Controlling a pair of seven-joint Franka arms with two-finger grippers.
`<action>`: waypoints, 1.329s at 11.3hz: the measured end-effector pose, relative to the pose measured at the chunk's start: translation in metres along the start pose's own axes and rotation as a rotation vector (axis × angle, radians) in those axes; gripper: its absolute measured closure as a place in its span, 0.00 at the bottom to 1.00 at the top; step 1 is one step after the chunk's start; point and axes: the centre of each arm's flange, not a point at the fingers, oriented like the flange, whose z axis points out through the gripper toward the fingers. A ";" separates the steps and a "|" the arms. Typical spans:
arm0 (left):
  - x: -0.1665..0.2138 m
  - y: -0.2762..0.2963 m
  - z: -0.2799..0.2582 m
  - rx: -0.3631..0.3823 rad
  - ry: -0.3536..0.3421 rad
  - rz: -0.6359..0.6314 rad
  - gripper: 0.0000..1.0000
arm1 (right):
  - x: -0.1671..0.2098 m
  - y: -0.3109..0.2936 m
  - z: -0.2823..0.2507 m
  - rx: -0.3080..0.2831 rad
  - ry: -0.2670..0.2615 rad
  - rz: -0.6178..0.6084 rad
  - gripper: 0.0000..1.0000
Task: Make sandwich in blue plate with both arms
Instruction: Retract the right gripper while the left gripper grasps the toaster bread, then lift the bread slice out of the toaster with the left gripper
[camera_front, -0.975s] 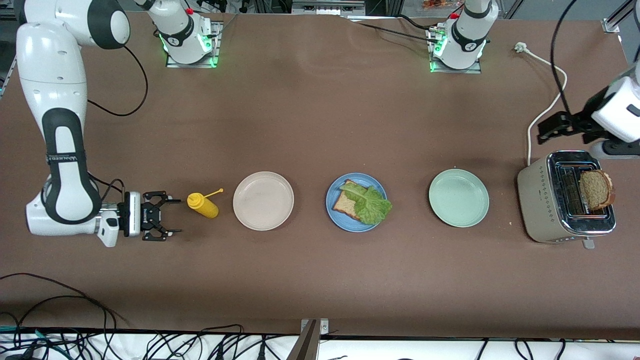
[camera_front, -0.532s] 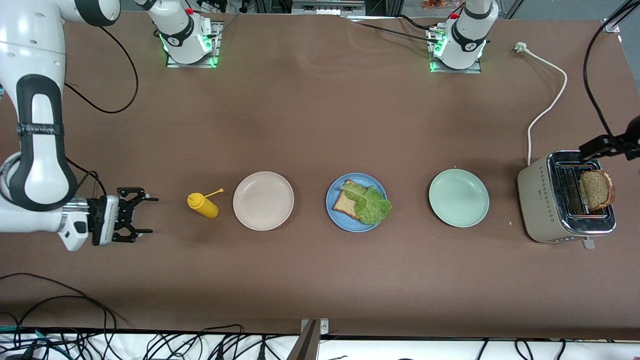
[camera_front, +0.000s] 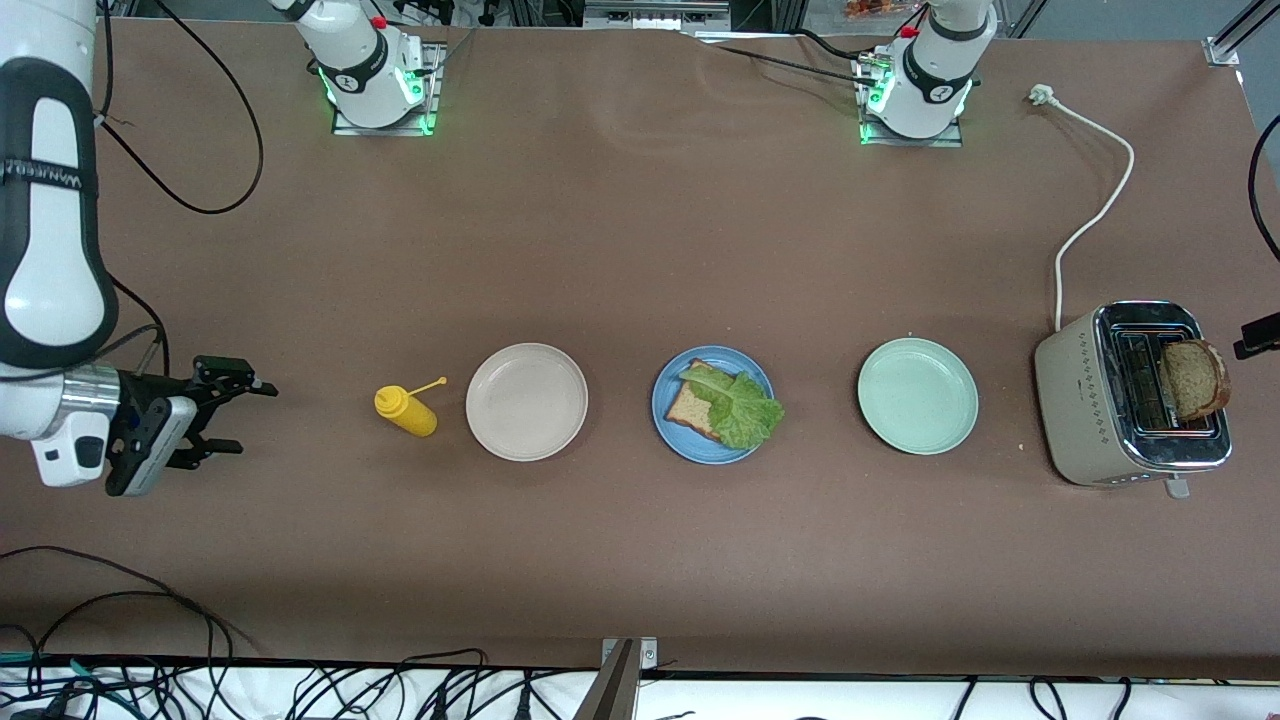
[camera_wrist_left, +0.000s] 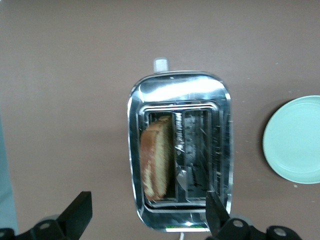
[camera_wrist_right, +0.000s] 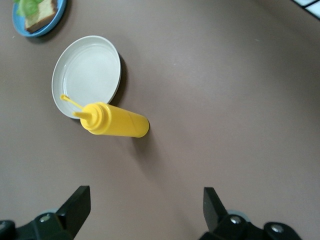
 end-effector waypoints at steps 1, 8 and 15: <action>0.001 -0.014 0.021 -0.030 -0.004 -0.006 0.00 | 0.006 -0.012 -0.014 -0.029 -0.017 0.053 0.00; 0.009 -0.026 0.094 -0.182 -0.036 -0.048 0.32 | 0.023 -0.096 -0.080 -0.239 -0.096 0.353 0.00; 0.009 -0.026 0.096 -0.185 -0.036 -0.020 0.82 | 0.024 -0.192 -0.153 -0.346 -0.009 0.598 0.00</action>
